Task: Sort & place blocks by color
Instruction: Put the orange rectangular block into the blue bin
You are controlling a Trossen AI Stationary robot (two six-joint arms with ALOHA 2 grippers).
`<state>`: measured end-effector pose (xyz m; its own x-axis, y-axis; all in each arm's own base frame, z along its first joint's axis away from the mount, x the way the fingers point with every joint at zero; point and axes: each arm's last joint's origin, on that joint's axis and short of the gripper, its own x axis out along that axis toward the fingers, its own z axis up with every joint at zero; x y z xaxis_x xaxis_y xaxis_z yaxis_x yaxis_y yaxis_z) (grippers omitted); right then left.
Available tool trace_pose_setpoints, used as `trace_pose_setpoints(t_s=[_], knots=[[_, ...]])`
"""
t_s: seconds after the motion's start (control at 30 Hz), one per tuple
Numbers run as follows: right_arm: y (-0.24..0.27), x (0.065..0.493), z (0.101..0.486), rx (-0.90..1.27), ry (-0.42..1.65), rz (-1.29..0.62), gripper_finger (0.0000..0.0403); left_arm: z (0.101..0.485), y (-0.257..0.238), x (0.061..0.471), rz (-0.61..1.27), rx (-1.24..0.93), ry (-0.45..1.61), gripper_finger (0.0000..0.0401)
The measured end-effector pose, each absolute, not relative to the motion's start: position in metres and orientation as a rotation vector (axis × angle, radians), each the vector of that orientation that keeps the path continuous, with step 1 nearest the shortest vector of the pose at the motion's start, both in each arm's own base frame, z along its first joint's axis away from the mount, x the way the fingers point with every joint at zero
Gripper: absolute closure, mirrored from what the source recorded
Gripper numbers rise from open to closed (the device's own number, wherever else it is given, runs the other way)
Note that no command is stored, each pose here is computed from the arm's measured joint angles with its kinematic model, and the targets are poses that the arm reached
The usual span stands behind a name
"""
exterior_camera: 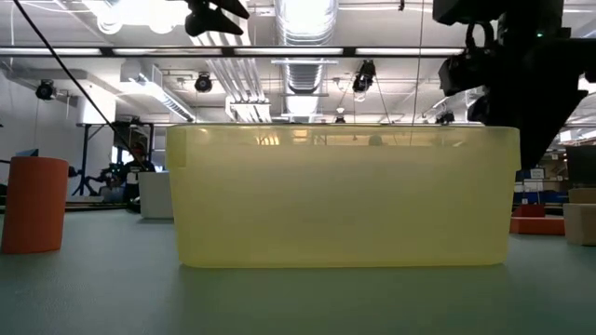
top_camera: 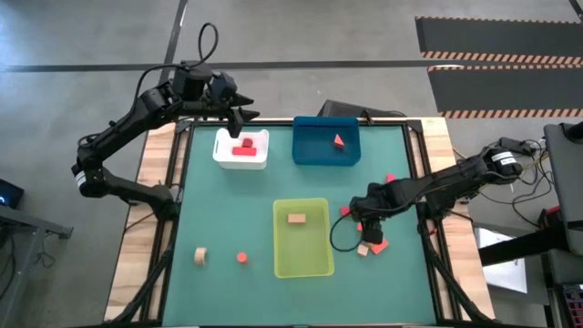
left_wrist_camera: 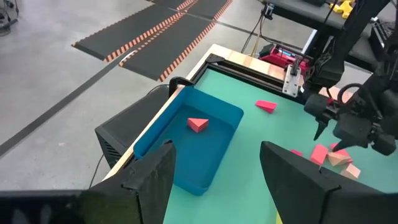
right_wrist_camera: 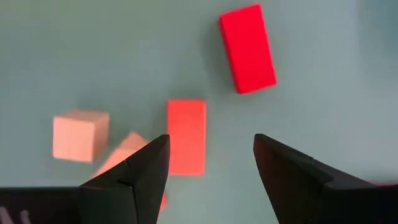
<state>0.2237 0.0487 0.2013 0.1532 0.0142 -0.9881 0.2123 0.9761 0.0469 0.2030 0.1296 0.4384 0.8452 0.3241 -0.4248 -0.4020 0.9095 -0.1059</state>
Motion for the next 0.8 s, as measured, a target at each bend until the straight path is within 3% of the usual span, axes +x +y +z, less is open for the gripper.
trace_pose_setpoints(t_s=[0.8], knots=[[0.047,0.199,0.136,0.276,1.376,-0.137,0.0179,0.438,0.130,0.203,0.385,-0.194,0.413,0.0183]])
